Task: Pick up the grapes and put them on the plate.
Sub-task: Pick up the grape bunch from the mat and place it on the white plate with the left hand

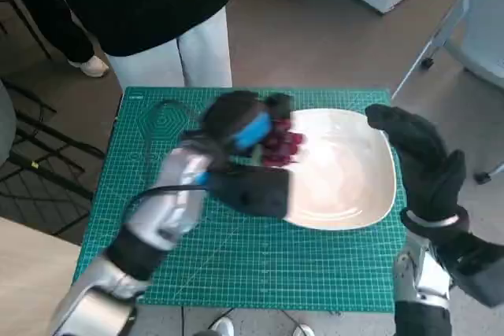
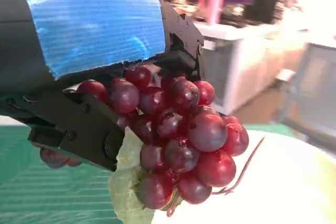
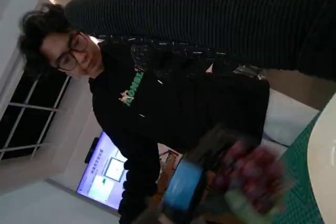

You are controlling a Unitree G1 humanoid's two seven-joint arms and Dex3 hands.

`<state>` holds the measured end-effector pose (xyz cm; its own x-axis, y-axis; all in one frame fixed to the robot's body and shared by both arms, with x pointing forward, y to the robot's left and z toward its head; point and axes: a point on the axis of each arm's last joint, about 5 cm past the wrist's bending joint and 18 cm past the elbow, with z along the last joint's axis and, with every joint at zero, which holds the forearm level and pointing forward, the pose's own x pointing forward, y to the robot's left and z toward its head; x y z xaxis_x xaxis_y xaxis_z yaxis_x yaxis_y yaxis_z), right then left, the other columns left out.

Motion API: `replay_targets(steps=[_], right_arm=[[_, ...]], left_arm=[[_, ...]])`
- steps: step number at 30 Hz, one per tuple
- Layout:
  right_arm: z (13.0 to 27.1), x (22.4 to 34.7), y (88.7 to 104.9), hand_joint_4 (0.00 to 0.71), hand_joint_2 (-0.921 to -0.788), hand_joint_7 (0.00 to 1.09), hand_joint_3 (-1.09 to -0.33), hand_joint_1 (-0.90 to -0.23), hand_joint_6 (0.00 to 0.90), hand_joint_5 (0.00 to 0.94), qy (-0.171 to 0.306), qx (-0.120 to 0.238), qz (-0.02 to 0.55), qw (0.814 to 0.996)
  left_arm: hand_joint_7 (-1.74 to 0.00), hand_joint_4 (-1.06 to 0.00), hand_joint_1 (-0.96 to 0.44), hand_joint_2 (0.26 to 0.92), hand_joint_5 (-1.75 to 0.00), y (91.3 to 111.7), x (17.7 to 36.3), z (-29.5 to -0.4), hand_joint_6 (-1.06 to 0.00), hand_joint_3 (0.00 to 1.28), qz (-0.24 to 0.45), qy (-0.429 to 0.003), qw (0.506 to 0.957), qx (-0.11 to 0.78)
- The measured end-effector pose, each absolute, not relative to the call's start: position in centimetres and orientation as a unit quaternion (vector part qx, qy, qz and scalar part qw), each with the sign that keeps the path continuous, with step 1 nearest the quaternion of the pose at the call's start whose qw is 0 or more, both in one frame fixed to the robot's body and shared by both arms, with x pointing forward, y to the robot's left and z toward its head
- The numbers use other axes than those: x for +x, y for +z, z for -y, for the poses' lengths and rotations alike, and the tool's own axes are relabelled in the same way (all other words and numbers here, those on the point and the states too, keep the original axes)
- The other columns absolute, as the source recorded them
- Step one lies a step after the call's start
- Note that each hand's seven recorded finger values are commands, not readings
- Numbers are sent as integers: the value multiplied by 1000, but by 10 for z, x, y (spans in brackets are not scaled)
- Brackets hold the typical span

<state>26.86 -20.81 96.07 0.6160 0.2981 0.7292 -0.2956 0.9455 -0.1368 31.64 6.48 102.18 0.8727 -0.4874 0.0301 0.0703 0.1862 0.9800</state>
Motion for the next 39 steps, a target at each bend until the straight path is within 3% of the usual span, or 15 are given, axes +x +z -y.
replay_targets(steps=[5,12,19,26,39], right_arm=[[211,266,961,165,-921,362,-626,-565,-1,0,159,-3,409,899],[213,264,961,164,-921,363,-630,-562,-1,0,149,-4,414,898],[216,260,960,160,-921,361,-637,-550,-1,0,136,-5,417,899],[217,257,960,155,-921,351,-647,-543,-1,0,128,-5,421,898],[216,253,958,150,-921,333,-664,-532,-1,0,116,-5,419,900]], left_arm=[[-1246,-663,2,920,-1208,1021,320,-41,-545,116,171,-215,738,616],[-1156,-559,4,920,-1425,1019,322,-12,-523,183,174,-256,719,622],[-1428,-385,3,921,-1485,1018,323,5,-384,310,177,-281,708,623],[-1387,-410,2,921,-1539,1016,324,9,-332,330,188,-284,701,627],[-1337,-418,2,921,-1554,1008,326,9,-359,317,180,-280,698,634]])
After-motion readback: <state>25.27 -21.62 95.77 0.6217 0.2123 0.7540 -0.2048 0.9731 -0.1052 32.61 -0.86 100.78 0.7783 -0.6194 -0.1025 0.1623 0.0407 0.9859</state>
